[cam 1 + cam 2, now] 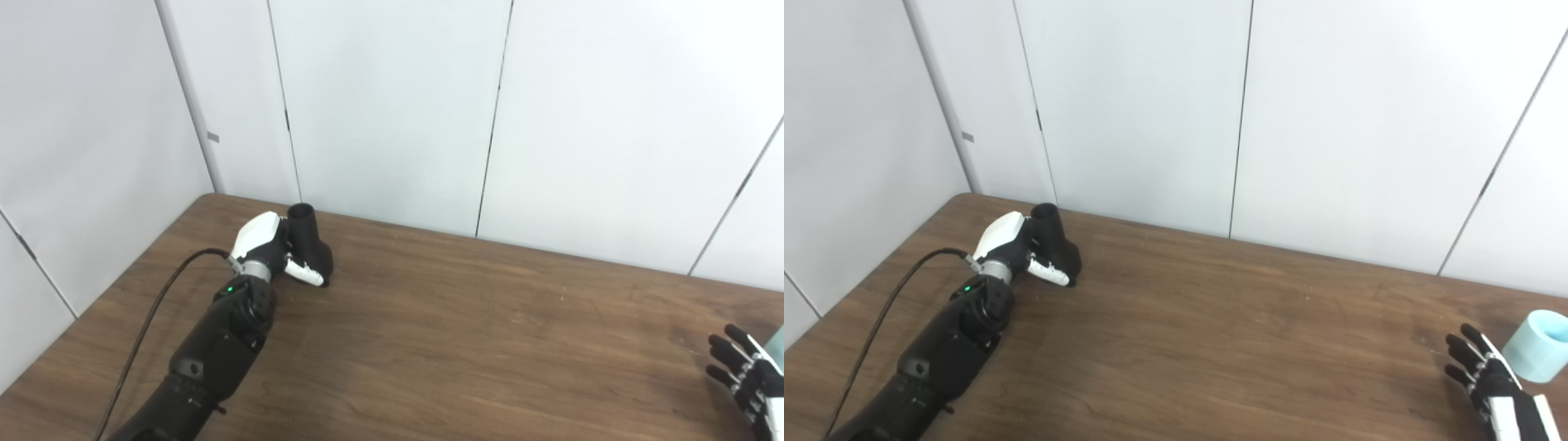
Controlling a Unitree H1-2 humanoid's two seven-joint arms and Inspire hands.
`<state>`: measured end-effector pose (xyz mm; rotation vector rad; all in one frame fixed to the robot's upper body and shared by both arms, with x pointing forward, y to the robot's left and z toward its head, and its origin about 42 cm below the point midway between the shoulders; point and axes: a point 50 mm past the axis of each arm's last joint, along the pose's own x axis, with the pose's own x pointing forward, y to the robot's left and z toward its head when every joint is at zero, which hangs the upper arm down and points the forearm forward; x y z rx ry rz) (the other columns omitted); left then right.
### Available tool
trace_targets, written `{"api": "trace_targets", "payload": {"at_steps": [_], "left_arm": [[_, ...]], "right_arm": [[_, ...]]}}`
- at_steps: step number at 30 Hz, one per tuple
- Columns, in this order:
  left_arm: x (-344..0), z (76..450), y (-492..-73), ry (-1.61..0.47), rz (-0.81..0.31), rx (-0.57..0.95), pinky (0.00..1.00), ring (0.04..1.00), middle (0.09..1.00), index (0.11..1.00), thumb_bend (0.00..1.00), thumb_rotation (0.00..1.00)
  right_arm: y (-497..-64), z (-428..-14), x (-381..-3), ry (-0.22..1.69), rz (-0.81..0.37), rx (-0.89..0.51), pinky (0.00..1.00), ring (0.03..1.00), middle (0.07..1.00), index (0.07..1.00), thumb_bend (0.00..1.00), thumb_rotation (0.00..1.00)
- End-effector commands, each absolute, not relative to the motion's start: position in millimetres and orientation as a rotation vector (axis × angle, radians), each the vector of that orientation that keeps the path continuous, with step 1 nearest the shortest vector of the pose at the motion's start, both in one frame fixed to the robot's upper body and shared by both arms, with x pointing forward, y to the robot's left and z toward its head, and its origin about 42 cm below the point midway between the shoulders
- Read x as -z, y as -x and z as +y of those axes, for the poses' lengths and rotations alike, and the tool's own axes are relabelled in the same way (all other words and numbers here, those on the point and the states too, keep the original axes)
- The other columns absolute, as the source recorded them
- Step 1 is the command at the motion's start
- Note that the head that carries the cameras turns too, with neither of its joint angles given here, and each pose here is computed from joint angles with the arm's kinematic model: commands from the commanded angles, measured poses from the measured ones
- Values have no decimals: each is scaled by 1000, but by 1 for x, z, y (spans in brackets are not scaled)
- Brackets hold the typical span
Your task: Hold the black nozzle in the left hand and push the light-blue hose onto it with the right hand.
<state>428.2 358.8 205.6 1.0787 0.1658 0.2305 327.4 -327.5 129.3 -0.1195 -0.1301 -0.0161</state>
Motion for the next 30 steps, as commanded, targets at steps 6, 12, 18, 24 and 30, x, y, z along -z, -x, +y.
{"api": "trace_targets", "payload": {"at_steps": [6, 12, 18, 24, 30], "left_arm": [[-236, 319, -416, -1049, -5, -174, 717, 592, 494, 484, 524, 0], [-234, 286, -399, -1013, -38, -95, 592, 595, 511, 473, 522, 0], [-224, 237, -374, -1029, -66, 104, 835, 664, 532, 455, 518, 0], [-212, 214, -360, -1080, -60, 247, 886, 682, 538, 447, 517, 0], [-187, 182, -330, -1100, -57, 387, 873, 664, 542, 442, 516, 0]], "right_arm": [[-320, -319, -120, 85, -102, 21, 846, 903, 862, 908, 651, 981], [-319, -310, -125, 77, -103, 21, 849, 903, 857, 902, 648, 985], [-318, -307, -129, 68, -104, 19, 855, 904, 851, 897, 649, 993], [-317, -301, -136, 74, -114, 16, 854, 905, 852, 895, 643, 1000], [-315, -294, -143, 71, -119, 19, 861, 913, 859, 906, 624, 1000]]}}
